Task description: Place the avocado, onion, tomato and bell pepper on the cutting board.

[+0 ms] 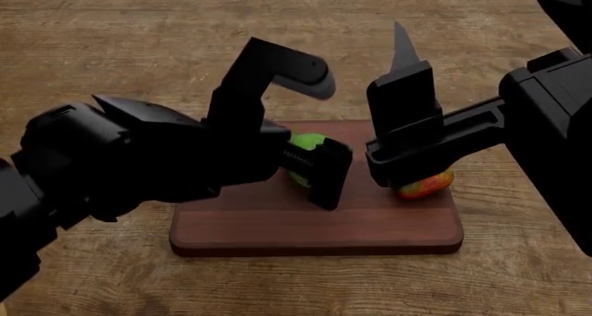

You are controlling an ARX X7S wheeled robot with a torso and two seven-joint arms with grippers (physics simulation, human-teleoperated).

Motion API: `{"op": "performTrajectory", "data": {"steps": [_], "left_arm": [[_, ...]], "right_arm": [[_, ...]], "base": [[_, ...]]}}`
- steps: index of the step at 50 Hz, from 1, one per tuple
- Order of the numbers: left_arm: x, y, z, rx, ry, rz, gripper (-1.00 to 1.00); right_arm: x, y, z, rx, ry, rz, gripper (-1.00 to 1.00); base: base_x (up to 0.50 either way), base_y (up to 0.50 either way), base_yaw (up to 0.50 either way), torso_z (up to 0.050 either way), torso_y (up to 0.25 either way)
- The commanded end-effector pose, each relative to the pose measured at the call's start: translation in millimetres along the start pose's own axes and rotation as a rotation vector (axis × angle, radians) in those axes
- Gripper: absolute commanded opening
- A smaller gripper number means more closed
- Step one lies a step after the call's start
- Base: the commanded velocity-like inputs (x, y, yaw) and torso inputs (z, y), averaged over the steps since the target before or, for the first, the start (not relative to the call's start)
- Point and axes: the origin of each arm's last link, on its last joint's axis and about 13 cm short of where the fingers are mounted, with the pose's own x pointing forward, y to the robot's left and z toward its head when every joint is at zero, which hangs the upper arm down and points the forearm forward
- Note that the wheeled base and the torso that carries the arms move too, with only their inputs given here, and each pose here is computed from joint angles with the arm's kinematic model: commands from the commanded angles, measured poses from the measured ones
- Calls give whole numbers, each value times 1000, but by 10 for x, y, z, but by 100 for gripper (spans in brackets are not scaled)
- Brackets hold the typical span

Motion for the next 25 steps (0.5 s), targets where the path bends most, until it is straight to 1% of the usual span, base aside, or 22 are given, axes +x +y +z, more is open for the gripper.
{"op": "performTrajectory", "data": {"steps": [1,5,7,10,16,17,18,22,24,25], "left_arm": [[-43,-31,102,2,-25,-13,100],[-73,-35,176,16,-52,-14,100],[-117,-61,263,30,-79,-19,100],[-269,-87,312,40,-114,-29,100],[-495,-55,278,45,-168,-21,100],[-520,-35,269,64,-185,1,100],[-563,-11,262,48,-187,-3,100],[-704,55,181,65,-225,17,100],[-831,104,103,91,-255,31,100],[-857,108,101,82,-257,30,100]], "right_arm": [[-19,8,20,0,-7,1,100],[-30,10,15,1,-7,0,100],[-38,11,27,1,-9,1,100],[-44,7,47,-4,-11,0,100],[-45,5,87,-12,-15,3,100],[-46,5,98,-11,-16,6,100],[-43,3,102,-15,-12,8,100],[-51,-6,116,-19,6,15,100],[-57,-13,130,-39,29,16,100],[-55,-17,138,-48,33,12,100]], "base": [[0,0,0,0,0],[0,0,0,0,0],[0,0,0,0,0],[0,0,0,0,0],[0,0,0,0,0],[0,0,0,0,0],[0,0,0,0,0],[0,0,0,0,0],[0,0,1,0,0],[0,0,0,0,0]]}}
